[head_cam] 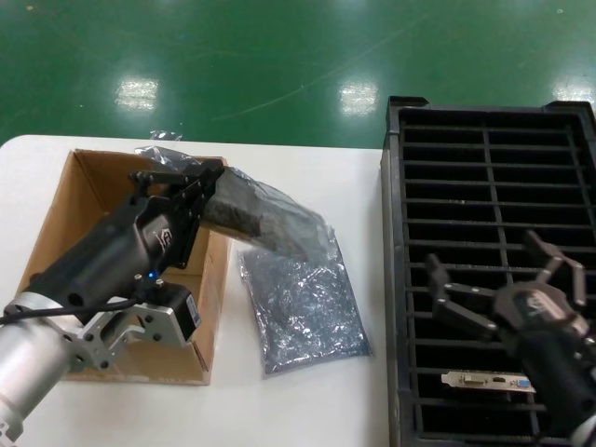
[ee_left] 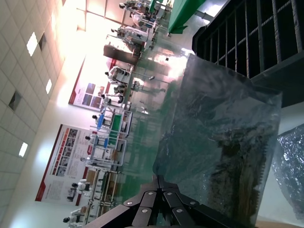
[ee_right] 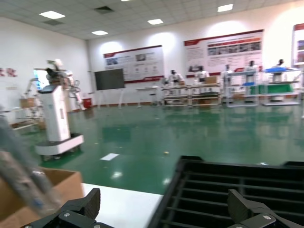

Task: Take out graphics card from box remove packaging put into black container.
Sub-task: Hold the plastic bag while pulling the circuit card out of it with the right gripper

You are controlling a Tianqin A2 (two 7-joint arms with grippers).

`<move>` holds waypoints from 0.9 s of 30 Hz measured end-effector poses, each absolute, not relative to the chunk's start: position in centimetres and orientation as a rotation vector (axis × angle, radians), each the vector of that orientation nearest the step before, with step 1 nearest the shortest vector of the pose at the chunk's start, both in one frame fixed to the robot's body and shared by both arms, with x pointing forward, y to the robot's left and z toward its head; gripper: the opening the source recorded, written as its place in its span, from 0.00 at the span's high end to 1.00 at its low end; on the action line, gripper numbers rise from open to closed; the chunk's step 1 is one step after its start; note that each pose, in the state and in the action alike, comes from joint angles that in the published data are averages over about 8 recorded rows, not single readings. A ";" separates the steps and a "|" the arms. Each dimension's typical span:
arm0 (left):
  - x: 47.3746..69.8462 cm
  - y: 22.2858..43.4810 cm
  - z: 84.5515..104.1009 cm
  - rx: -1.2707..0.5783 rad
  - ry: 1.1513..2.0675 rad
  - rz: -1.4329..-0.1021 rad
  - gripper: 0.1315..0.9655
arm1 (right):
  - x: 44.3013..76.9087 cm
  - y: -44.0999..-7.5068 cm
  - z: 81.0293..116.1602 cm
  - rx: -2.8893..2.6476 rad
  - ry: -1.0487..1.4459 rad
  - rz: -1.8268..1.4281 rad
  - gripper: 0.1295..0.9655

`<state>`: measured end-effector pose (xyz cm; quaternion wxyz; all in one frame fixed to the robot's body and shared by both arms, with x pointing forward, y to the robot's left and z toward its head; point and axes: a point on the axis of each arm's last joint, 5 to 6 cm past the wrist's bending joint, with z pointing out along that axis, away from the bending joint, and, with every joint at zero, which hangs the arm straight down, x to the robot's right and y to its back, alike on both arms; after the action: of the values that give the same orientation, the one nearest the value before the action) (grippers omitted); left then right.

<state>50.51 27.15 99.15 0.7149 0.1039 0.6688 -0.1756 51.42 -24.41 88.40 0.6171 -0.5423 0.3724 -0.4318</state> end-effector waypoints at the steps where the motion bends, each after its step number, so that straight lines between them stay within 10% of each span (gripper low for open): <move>1: 50.5 27.2 99.2 0.230 1.481 -0.389 0.99 | 51.5 -24.1 88.6 -1.252 0.849 -0.985 0.04; 27: 50.5 27.2 99.2 0.230 1.481 -0.389 0.99 | 52.3 -16.7 91.3 -1.337 0.728 -0.956 0.45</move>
<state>50.51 27.15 99.15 0.7149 0.1039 0.6688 -0.1756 52.31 -16.72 91.26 0.6226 -0.5822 0.3168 -0.4160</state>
